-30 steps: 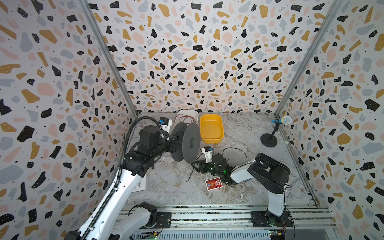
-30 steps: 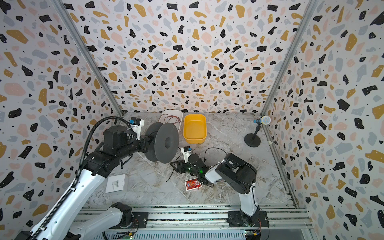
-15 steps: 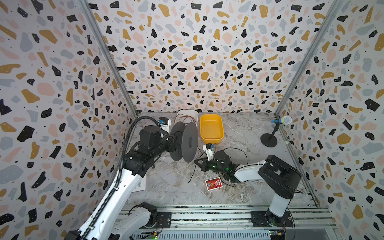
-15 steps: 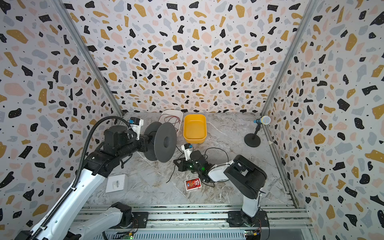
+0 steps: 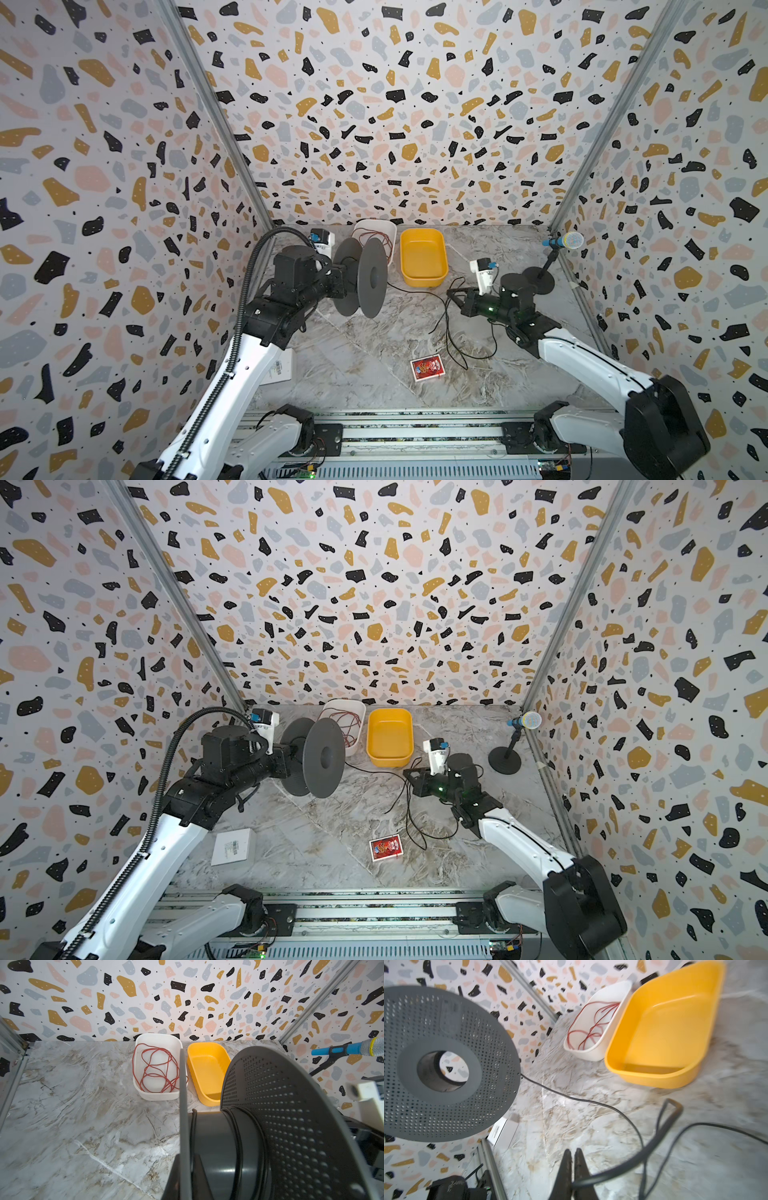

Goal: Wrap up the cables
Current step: 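Release the cable and move the right gripper back toward its rest side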

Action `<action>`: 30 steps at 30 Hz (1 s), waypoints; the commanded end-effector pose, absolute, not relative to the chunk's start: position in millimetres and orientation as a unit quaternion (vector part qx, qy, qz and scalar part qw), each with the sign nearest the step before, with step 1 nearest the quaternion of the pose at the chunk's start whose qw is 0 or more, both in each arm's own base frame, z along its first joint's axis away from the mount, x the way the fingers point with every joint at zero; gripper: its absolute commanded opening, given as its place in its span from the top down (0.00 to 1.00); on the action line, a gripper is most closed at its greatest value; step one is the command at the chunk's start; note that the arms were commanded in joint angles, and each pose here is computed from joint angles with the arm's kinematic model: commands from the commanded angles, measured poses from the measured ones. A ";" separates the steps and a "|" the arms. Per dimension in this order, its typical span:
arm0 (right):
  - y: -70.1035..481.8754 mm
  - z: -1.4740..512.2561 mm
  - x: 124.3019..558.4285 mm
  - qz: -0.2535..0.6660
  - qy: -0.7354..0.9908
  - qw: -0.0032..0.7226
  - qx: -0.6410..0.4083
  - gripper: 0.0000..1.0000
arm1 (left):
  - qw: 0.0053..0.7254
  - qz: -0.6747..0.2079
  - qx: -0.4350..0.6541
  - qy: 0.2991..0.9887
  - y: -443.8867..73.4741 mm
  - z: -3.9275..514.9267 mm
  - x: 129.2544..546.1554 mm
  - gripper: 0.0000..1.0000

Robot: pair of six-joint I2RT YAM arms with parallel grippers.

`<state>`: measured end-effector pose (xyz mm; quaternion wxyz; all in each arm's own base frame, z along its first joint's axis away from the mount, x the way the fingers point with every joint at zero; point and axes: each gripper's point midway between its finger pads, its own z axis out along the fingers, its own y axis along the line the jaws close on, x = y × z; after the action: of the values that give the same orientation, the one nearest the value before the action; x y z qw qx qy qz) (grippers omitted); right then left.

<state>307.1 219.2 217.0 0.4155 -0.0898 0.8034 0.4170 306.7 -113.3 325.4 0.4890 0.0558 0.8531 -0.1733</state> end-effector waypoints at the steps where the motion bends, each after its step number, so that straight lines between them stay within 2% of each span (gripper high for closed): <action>1: 173.8 224.7 310.2 0.356 0.826 0.434 -0.041 1.00 | 0.560 -0.175 0.042 0.809 -106.3 382.4 313.7 1.00; 7: 67.0 245.9 312.6 0.235 0.817 0.516 0.103 1.00 | 0.565 -0.158 0.034 0.809 -100.2 386.9 317.4 1.00; 10: 27.2 250.5 308.8 0.211 0.801 0.541 0.144 1.00 | 0.563 -0.144 0.029 0.813 -94.9 388.5 320.6 1.00; 16: -45.7 242.6 297.0 0.168 0.777 0.552 0.251 1.00 | 0.568 -0.139 0.024 0.811 -91.1 393.0 322.2 1.00; 19: -62.2 229.7 292.3 0.171 0.760 0.556 0.289 1.00 | 0.570 -0.122 0.014 0.812 -83.1 392.3 323.6 1.00; 25: -72.4 181.0 301.1 0.210 0.772 0.506 0.323 0.90 | 0.576 -0.078 -0.012 0.813 -63.9 395.9 320.4 1.00; 28: -76.3 163.5 301.0 0.213 0.777 0.491 0.331 0.83 | 0.575 -0.086 -0.007 0.814 -67.1 395.0 319.6 1.00; 30: -76.3 159.2 299.5 0.209 0.780 0.490 0.330 0.74 | 0.573 -0.110 0.008 0.812 -76.9 395.0 319.2 1.00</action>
<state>293.9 -78.5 143.1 0.4621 0.3545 0.7884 0.1978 319.3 -74.0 354.5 0.5196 0.0037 0.8498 -0.0883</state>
